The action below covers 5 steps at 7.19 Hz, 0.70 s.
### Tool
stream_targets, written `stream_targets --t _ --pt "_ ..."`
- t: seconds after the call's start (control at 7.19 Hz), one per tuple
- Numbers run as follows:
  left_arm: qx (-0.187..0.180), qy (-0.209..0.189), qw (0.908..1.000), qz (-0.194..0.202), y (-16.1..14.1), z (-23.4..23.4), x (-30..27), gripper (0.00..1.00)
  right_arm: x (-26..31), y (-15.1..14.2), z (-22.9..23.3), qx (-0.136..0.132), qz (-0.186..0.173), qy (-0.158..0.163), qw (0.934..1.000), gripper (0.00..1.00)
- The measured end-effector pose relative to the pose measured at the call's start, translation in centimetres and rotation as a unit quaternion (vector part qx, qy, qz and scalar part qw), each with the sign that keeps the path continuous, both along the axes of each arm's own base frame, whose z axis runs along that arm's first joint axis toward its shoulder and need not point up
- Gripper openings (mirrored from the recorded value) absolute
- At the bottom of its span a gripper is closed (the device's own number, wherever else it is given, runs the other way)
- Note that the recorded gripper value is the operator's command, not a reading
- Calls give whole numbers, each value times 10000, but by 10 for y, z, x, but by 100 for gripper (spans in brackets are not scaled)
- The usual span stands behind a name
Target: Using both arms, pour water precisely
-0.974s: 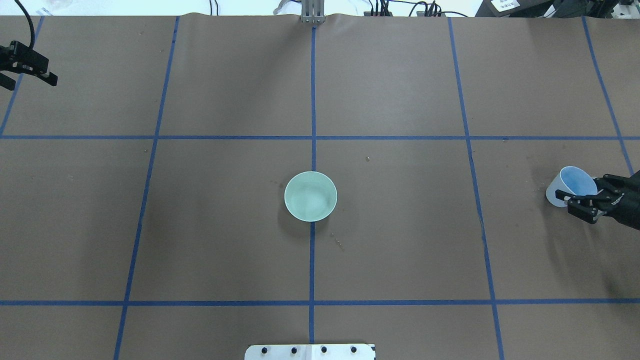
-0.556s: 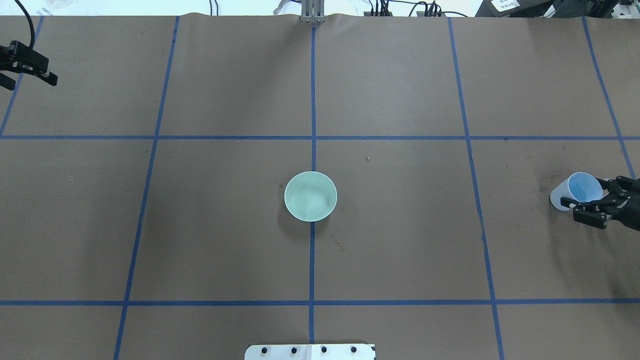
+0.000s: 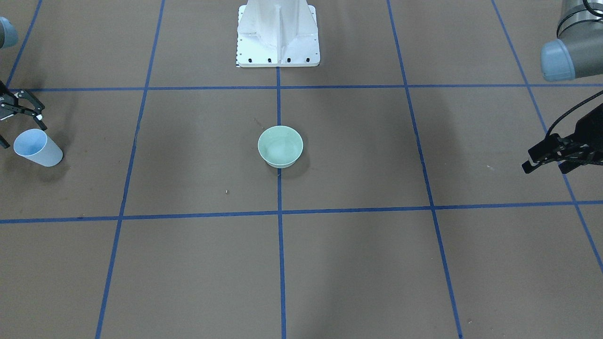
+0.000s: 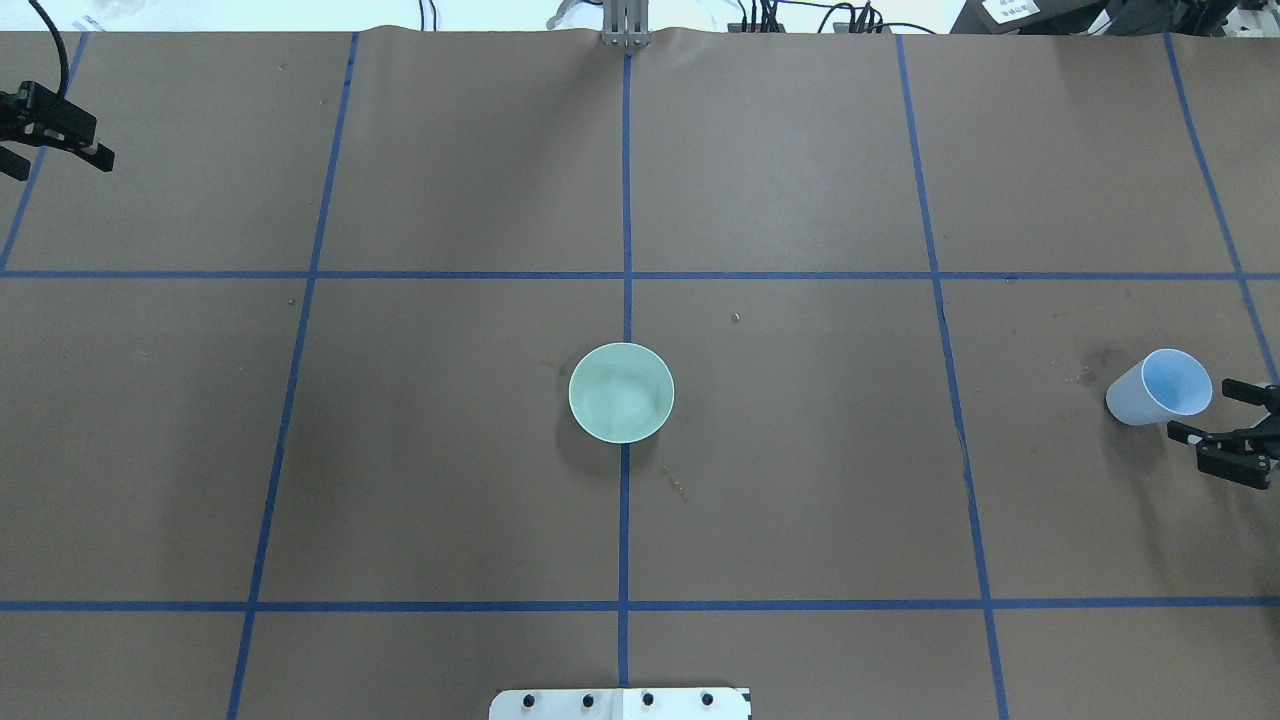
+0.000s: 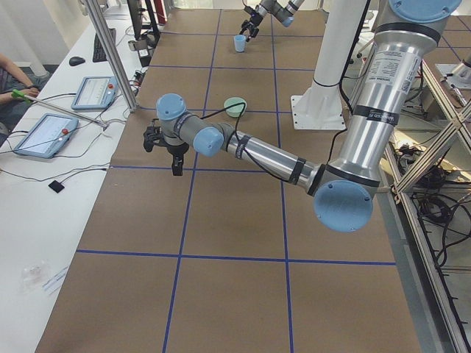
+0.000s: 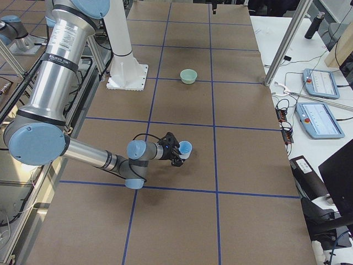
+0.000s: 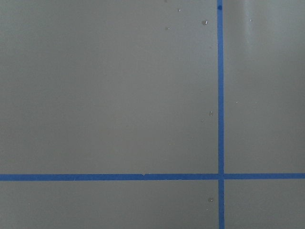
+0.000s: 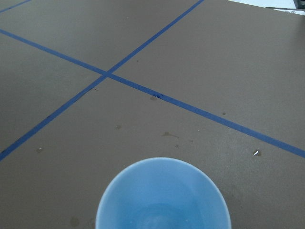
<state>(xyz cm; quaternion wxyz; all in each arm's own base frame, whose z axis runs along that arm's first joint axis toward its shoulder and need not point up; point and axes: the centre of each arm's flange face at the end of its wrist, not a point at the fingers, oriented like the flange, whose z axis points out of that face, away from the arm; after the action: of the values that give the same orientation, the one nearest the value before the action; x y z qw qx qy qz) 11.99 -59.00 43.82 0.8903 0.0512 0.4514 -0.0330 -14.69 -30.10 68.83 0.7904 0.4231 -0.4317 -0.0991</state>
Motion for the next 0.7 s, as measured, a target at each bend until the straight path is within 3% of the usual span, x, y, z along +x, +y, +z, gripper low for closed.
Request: stream_targets --t 0.42,0.7 --pt "-28 70 10000 19 9 -20 13 99 21 23 9 -105 -251 -36 9996 99" --pt "-312 285 9990 140 41 -73 87 99 43 23 16 -307 -362 -85 9988 99"
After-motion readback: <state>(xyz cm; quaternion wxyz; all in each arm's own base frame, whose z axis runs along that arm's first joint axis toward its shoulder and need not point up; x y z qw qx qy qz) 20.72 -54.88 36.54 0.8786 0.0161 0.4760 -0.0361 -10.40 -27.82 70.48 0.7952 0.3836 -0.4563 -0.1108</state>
